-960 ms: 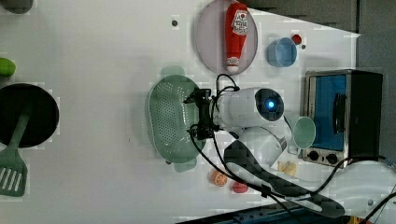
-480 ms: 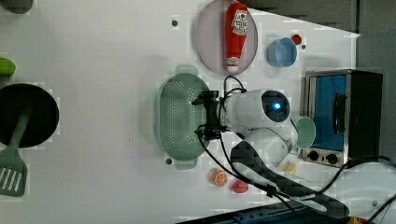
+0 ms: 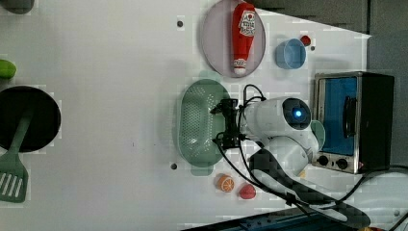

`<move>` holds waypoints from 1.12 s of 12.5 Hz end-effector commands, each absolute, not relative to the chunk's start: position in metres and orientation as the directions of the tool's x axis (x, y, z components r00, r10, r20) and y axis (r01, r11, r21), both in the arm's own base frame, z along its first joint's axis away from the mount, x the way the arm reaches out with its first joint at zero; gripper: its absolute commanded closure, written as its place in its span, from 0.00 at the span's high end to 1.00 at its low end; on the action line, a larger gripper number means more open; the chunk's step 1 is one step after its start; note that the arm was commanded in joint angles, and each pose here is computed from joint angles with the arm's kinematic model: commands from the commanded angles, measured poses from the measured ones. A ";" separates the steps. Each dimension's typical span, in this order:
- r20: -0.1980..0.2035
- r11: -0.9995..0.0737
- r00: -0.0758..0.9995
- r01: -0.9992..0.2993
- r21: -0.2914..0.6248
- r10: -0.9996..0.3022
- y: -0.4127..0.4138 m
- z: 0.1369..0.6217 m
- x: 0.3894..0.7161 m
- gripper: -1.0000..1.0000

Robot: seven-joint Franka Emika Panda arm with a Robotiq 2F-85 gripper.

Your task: Drag strainer left to right.

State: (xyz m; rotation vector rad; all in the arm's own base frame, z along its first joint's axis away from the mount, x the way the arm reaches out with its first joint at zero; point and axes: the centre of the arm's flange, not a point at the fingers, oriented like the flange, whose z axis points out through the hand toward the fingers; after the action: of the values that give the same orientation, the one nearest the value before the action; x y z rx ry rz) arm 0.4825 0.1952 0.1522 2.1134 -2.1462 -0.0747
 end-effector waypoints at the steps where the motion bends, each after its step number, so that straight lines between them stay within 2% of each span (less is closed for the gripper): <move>1: 0.056 -0.017 0.023 -0.994 0.106 -0.998 0.167 0.163 0.495 1.00; 14: 0.127 -0.011 0.029 -0.991 0.135 -0.991 0.032 0.157 0.498 1.00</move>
State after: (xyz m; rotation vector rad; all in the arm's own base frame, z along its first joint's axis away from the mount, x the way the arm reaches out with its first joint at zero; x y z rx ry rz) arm 0.4937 0.0491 0.1449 2.0479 -2.1254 -0.0198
